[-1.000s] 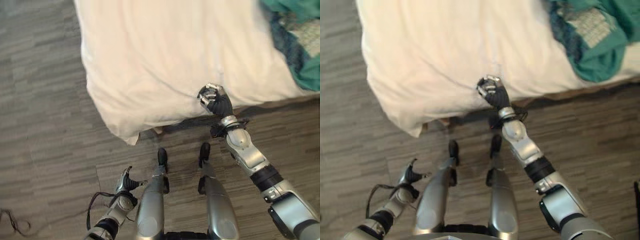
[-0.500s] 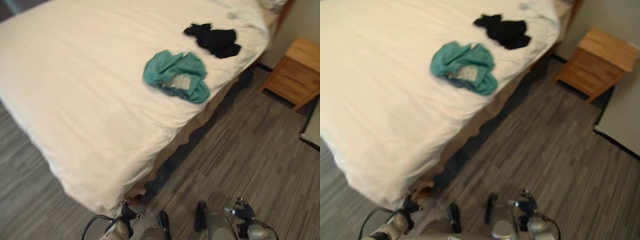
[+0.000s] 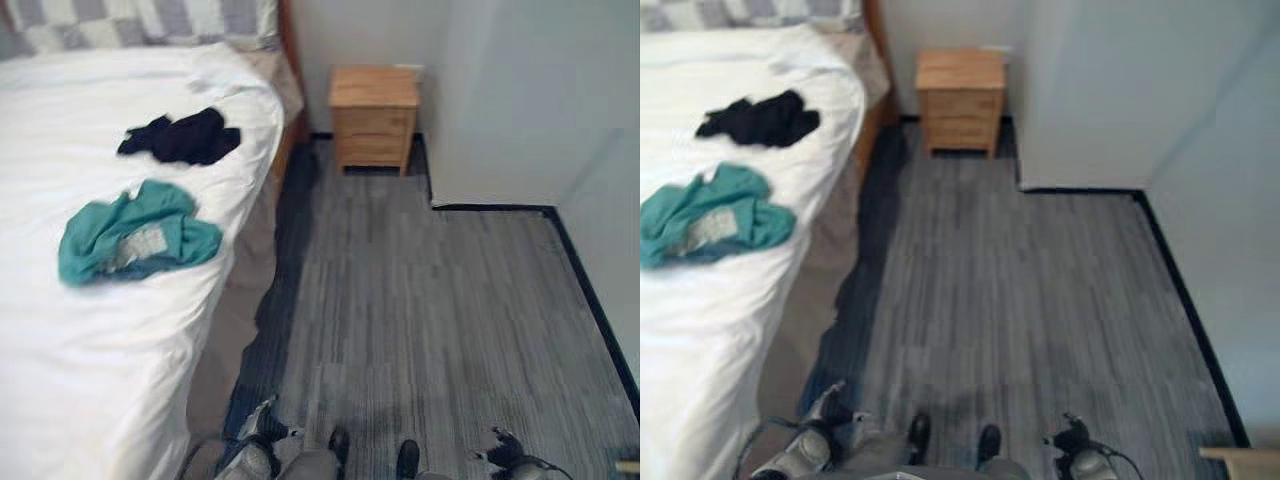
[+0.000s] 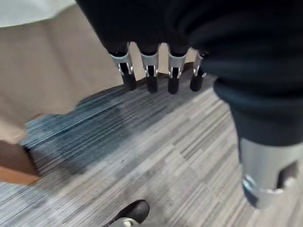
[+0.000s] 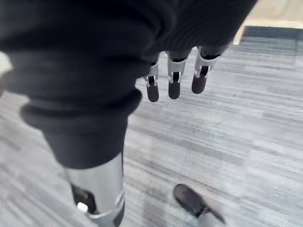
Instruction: Tidy up the quilt and then pick up the clothes from the bed and put them into the laundry hamper.
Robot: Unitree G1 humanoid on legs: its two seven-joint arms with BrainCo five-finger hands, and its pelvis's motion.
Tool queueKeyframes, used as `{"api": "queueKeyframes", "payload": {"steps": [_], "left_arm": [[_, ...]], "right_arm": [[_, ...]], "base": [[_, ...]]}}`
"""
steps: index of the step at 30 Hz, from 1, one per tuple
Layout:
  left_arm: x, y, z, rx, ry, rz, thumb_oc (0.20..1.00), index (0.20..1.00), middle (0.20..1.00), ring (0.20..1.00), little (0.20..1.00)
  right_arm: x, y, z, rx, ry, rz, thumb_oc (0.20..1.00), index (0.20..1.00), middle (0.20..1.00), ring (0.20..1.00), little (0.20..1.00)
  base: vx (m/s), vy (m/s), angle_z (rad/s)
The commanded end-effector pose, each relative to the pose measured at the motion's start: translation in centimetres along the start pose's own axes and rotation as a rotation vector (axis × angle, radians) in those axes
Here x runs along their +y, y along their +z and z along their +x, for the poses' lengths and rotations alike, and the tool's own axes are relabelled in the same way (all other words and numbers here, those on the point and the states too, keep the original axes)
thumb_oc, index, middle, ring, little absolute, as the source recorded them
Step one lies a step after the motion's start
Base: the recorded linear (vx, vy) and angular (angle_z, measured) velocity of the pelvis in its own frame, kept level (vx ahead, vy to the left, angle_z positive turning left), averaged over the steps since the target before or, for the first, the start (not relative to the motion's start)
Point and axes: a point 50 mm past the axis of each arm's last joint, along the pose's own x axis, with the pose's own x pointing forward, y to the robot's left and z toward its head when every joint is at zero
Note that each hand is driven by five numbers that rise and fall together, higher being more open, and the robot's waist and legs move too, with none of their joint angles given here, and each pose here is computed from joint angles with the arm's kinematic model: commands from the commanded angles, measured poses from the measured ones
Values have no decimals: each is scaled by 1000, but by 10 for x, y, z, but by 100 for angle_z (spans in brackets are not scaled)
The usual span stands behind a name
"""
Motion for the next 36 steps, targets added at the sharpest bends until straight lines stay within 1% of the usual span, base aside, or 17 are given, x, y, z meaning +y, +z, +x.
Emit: {"api": "queueKeyframes", "payload": {"steps": [1,2,6,12,16,20,27,31,36], "left_arm": [[10,11,7,-6,24,-7,1000,1000,1000,1000,1000],[4,-55,-11,281,45,-312,1000,1000,1000,1000,1000],[13,-65,-13,313,74,-293,1000,1000,1000,1000,1000],[11,-68,-14,326,70,-276,1000,1000,1000,1000,1000],[24,-46,-4,239,119,-283,1000,1000,1000,1000,1000],[22,-42,-4,209,108,-280,1000,1000,1000,1000,1000],[15,-61,-11,291,57,-183,1000,1000,1000,1000,1000],[27,-55,-7,255,85,-137,1000,1000,1000,1000,1000],[36,-42,-1,198,97,-111,1000,1000,1000,1000,1000]], "right_arm": [[-7,13,4,-35,-11,-27,1000,1000,1000,1000,1000],[-10,3,4,60,-35,114,1000,1000,1000,1000,1000],[0,6,3,53,-9,145,1000,1000,1000,1000,1000],[-3,1,3,63,-18,125,1000,1000,1000,1000,1000],[-12,15,6,17,-50,117,1000,1000,1000,1000,1000],[-11,17,6,4,-36,80,1000,1000,1000,1000,1000],[-1,25,6,-20,-17,52,1000,1000,1000,1000,1000],[-3,38,7,-60,-28,72,1000,1000,1000,1000,1000],[-2,39,7,-64,-26,103,1000,1000,1000,1000,1000]], "base": [[57,-61,-5],[93,-54,11],[178,-60,1],[257,-89,8],[203,-160,25],[490,45,11],[536,153,-14],[512,191,-19],[527,-110,13]]}}
